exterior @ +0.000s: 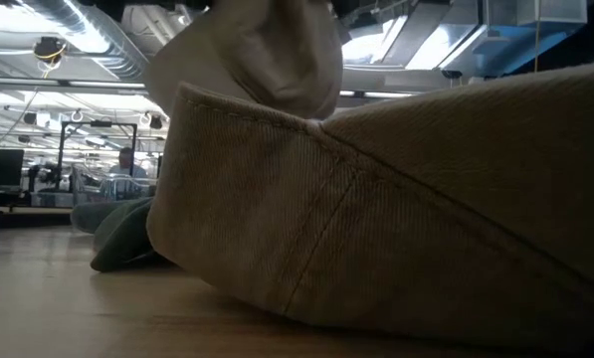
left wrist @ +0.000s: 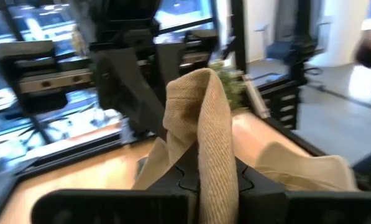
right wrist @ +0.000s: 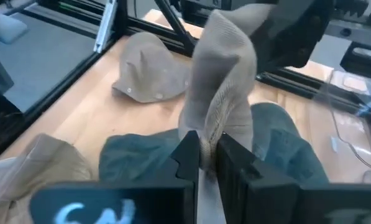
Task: Pick & Place hat
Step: Put the top brown cap into the right transparent bin
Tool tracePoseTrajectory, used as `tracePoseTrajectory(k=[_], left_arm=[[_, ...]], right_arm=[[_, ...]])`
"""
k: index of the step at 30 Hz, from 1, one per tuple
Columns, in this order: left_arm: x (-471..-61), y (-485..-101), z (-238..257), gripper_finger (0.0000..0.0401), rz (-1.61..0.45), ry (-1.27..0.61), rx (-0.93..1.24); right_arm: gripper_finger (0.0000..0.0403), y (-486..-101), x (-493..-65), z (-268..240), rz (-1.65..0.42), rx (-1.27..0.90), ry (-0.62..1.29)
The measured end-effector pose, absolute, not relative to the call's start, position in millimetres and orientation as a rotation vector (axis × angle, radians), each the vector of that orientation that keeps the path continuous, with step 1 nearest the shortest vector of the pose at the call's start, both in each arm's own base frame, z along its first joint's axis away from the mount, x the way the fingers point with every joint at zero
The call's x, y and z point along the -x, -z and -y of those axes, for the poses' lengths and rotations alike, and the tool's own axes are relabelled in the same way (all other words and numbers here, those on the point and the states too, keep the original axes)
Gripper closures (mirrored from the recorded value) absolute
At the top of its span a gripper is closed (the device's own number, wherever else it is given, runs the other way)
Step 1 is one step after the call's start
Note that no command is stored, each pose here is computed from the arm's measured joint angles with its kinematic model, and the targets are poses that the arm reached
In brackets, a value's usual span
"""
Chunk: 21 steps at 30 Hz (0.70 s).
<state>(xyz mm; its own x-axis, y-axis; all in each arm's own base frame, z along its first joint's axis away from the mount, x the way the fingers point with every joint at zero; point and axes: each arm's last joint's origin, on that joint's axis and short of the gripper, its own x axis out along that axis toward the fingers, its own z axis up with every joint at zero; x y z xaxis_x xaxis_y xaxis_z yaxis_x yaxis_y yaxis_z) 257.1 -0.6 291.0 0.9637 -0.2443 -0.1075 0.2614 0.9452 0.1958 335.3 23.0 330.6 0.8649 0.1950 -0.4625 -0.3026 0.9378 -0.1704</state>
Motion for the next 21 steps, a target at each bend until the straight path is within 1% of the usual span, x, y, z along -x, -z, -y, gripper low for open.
tracePoseTrajectory(k=[5, 10, 13, 16, 21], left_arm=[[-257.7, -291.2, -2.0, 0.0388, -0.09, 0.164, -0.223], [-257.8, -291.4, -2.3, 0.0374, -0.09, 0.138, -0.248], [-255.0, -293.9, -1.0, 0.0351, -0.086, 0.138, -0.241], [-248.0, -297.0, -1.6, 0.0319, -0.104, 0.114, -0.254], [-230.5, -303.5, -5.2, 0.028, -0.16, -0.016, -0.283]], right_arm=[[0.0367, -345.5, -334.1, -22.5, -0.46, 0.245, -0.252], [0.0367, -360.7, -331.3, -21.0, -0.48, 0.263, -0.211], [0.0367, -367.1, -328.2, -18.6, -0.522, 0.309, -0.149], [0.0367, -373.7, -325.7, -16.2, -0.548, 0.35, -0.089], [0.0367, -384.5, -323.8, -5.1, -0.556, 0.385, 0.01]])
